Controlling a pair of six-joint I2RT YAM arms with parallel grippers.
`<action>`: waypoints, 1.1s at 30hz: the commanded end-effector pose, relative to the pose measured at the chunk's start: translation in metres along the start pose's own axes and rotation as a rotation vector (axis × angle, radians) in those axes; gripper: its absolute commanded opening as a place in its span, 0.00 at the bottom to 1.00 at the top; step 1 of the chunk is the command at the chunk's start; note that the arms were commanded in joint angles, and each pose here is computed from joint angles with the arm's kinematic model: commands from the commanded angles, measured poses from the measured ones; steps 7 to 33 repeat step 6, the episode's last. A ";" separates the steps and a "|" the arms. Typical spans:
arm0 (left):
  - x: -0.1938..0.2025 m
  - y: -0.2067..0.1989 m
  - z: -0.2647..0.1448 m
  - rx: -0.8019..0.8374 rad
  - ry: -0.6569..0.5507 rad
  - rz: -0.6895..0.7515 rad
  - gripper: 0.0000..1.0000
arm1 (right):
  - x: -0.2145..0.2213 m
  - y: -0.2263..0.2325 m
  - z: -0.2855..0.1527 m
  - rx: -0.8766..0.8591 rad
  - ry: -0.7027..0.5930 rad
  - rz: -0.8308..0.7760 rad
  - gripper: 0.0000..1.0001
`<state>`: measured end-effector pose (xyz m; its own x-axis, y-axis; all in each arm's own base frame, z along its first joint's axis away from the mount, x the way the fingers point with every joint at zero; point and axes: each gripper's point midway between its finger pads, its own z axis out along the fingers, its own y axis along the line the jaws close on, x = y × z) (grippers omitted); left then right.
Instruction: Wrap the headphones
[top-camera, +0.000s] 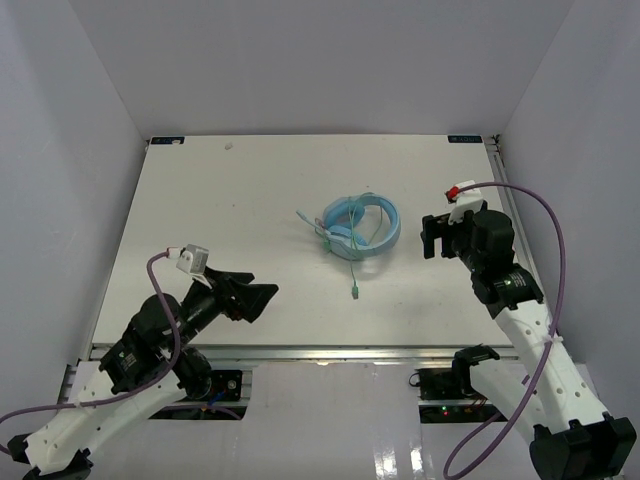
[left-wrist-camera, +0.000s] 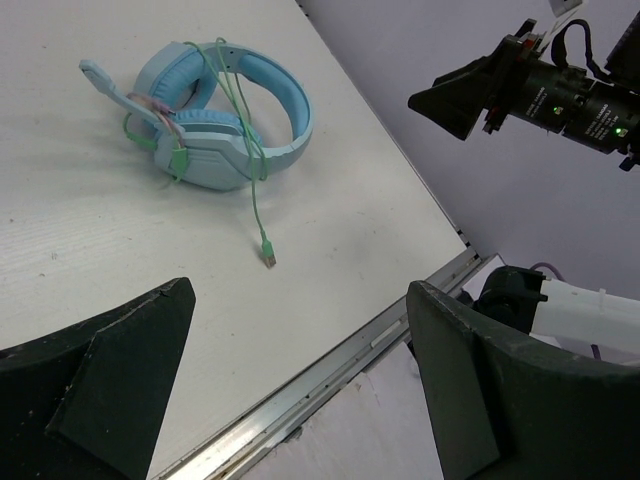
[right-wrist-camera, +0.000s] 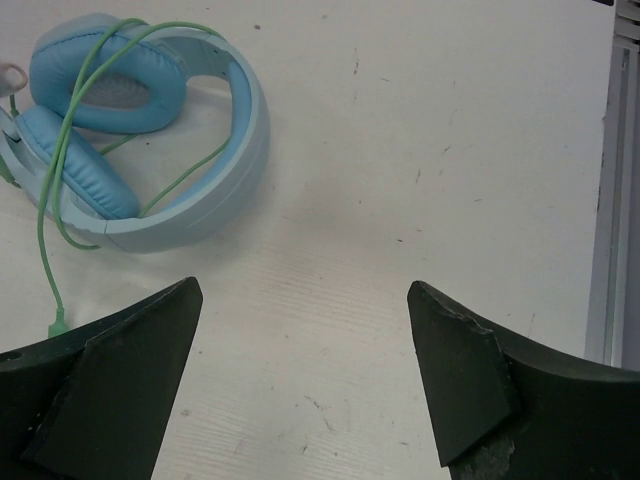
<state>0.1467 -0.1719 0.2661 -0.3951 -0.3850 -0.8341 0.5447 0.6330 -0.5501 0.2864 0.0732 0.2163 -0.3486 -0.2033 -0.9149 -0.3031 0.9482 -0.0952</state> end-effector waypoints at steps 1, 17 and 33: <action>0.010 0.001 -0.010 0.025 0.027 0.034 0.98 | -0.008 -0.016 -0.008 0.080 -0.012 -0.019 0.90; 0.008 0.002 -0.019 0.036 0.005 0.029 0.98 | -0.006 -0.015 -0.012 0.048 0.009 -0.091 0.90; 0.008 0.002 -0.019 0.036 0.005 0.029 0.98 | -0.006 -0.015 -0.012 0.048 0.009 -0.091 0.90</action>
